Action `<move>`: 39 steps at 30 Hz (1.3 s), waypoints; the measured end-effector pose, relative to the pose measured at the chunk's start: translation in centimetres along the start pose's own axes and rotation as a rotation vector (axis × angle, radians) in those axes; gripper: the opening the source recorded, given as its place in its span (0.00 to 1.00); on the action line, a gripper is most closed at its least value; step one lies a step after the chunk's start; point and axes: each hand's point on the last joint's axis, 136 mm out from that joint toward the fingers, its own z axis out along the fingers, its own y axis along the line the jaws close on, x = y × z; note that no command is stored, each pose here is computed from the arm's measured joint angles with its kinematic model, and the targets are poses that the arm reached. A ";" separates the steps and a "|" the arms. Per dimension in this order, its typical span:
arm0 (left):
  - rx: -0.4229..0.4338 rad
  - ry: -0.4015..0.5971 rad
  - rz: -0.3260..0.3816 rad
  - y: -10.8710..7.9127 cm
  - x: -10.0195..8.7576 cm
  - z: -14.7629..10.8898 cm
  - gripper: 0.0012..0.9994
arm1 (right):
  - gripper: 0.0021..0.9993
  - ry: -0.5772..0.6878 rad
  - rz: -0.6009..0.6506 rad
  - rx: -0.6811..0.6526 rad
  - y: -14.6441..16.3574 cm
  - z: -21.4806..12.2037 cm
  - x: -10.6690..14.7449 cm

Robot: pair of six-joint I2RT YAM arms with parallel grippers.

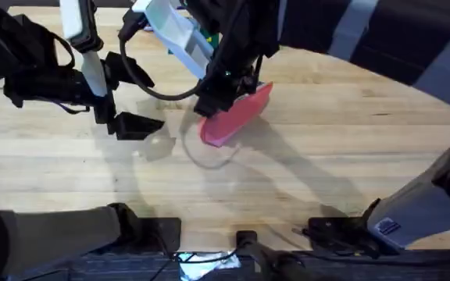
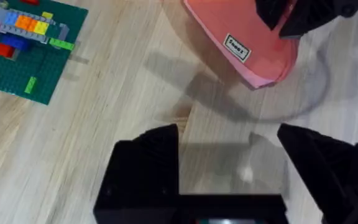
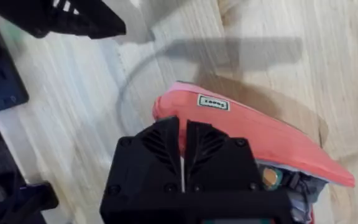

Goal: Unzip the bag, pick up the pens from the table one at a time and place them inside, then zip the bag closed.

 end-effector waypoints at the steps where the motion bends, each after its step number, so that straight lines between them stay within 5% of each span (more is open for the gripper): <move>1: 0.000 0.000 0.000 0.0 0.0 0.0 0.99 | 0.03 0.003 -0.001 0.007 -0.1 0.0 0.0; 9: 0.000 0.000 0.000 0.0 0.0 0.0 0.99 | 0.03 -0.035 0.027 0.042 -0.7 0.0 -1.0; 27: 0.000 -0.002 0.001 0.0 0.0 0.0 0.99 | 0.03 -0.103 0.603 0.137 -2.9 -0.2 -1.8; 39: 0.034 -0.007 -0.038 -1.0 -0.2 0.0 0.99 | 0.03 -0.109 0.674 0.156 -3.2 -0.2 -1.7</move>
